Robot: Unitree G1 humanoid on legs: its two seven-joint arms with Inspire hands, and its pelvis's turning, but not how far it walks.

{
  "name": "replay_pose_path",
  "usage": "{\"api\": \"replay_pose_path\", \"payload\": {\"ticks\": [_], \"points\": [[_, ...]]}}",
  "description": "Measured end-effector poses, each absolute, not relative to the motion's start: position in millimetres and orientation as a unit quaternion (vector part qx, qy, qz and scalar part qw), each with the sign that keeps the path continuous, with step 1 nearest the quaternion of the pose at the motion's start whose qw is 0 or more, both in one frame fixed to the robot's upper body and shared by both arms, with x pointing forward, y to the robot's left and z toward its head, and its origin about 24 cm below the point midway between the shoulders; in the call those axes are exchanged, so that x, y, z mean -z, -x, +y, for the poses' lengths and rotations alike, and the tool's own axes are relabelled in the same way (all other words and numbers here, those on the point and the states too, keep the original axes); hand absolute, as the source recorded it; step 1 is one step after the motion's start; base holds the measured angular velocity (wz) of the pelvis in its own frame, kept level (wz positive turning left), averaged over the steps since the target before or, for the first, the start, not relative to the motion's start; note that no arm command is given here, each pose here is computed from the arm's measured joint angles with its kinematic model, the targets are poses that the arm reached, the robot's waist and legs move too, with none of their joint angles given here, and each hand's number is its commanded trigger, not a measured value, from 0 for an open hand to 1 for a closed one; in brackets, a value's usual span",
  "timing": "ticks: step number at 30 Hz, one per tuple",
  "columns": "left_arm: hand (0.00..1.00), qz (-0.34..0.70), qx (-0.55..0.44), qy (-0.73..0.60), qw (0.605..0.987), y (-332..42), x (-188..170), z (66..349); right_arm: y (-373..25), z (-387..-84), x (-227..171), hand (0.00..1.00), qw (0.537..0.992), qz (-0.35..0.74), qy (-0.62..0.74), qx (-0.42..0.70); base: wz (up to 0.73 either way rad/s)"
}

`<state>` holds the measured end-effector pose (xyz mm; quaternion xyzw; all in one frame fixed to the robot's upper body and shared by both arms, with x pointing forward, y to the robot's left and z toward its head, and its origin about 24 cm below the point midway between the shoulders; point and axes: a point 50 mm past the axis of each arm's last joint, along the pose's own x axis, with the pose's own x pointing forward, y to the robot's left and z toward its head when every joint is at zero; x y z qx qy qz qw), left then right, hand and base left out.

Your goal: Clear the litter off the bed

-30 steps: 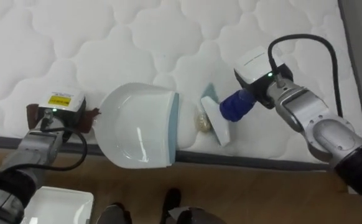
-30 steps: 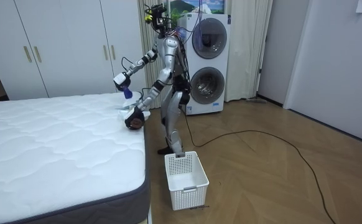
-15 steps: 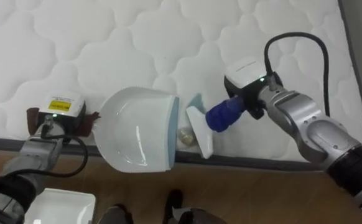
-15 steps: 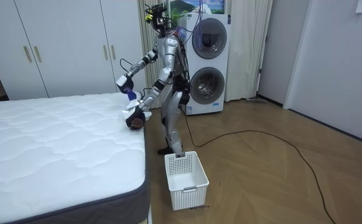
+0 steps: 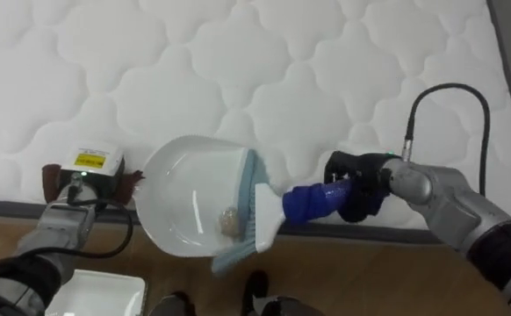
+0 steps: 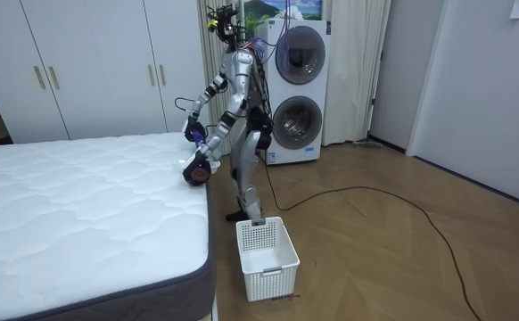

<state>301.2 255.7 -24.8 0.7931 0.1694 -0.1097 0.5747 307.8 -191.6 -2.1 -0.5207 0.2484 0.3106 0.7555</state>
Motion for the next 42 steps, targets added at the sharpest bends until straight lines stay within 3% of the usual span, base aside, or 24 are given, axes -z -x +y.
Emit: {"api": "replay_pose_path", "payload": {"ticks": [8, 24, 33, 42], "points": [[1.0, 0.203, 0.106, -0.78, 0.582, -297.3, 30.9, 259.0, -288.6, -199.1, 33.0, 1.0, 0.805, 0.324, 0.389, -0.309, 0.04], [1.0, 0.205, 0.098, -0.775, 0.589, -293.7, 32.6, 265.9, -284.5, -198.8, 37.5, 1.0, 0.814, 0.331, 0.364, -0.31, 0.01], [1.0, 0.198, 0.076, -0.753, 0.622, -294.7, 26.2, 275.4, -288.5, -203.8, 30.5, 1.0, 0.832, 0.308, 0.35, -0.302, 0.0], [1.0, 0.155, -0.015, -0.718, 0.678, -292.8, 10.6, 287.2, -272.6, -220.3, 30.8, 1.0, 0.867, 0.291, 0.3, -0.272, -0.01]]}}
